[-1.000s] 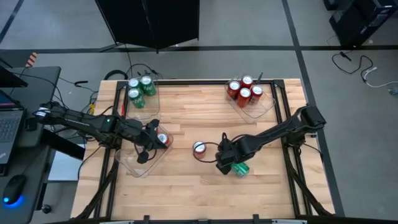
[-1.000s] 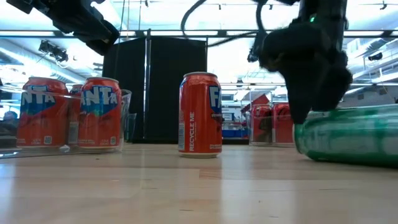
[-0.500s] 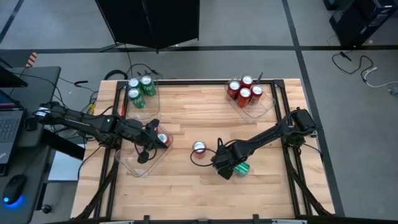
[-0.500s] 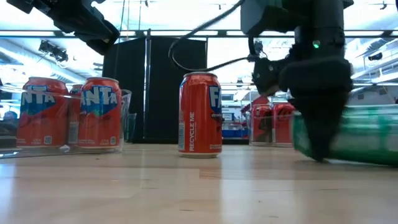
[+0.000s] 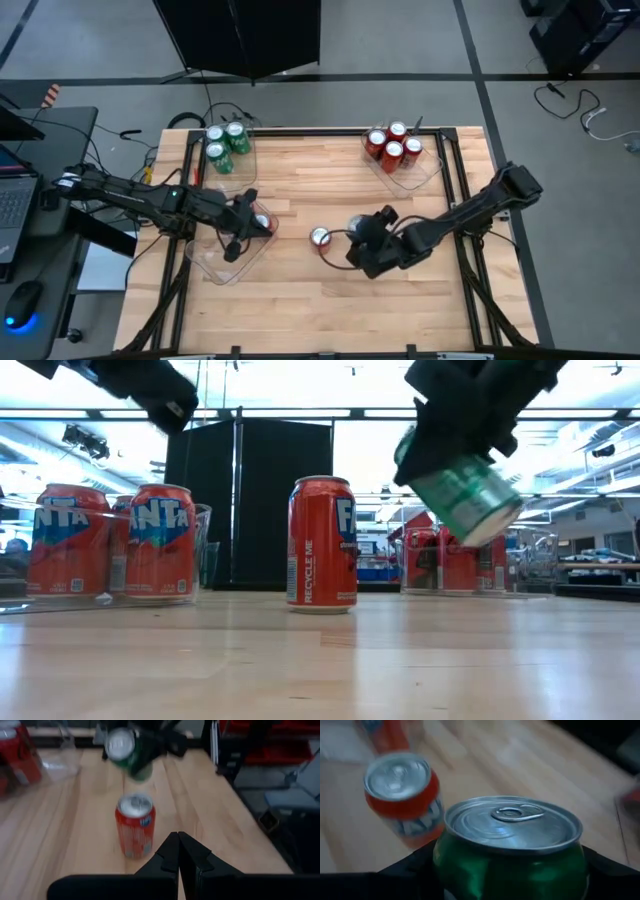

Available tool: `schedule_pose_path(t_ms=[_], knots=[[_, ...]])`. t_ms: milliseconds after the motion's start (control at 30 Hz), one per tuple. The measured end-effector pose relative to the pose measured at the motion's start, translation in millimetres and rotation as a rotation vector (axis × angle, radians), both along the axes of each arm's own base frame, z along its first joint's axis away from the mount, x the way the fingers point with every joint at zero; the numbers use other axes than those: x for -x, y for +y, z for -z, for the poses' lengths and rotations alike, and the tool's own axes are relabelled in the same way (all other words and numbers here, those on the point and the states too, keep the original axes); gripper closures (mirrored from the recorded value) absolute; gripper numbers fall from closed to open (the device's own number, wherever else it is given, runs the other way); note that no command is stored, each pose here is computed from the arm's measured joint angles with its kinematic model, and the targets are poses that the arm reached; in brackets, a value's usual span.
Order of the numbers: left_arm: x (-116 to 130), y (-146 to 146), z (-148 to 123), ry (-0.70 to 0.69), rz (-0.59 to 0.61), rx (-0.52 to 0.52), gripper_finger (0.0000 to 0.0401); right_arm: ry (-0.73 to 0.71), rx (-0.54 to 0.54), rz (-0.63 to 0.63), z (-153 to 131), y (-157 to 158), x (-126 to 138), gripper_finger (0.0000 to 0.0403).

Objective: Sort soda cans
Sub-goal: Put the green soda can into the top left transparent bin

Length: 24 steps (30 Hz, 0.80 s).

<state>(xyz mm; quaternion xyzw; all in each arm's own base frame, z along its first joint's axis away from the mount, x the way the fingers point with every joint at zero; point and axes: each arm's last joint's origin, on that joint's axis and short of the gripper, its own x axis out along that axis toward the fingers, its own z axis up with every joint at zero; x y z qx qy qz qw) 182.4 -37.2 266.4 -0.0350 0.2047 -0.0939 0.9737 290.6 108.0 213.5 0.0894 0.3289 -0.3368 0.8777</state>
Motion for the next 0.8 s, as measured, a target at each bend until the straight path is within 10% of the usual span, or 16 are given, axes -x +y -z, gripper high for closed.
schedule_pose_path(t_ms=[367, 800], knots=[[-27.8, 18.3, -12.8, -0.048, -0.149, -0.031, 0.0398, -0.305, 0.242, 0.036, 64.9, -15.7, -6.0, 0.0113], [-136.3, 38.6, 6.7, 0.012, -0.117, -0.189, 0.04, -0.364, 0.284, -0.003, 103.9, -40.7, -19.4, 0.0113]])
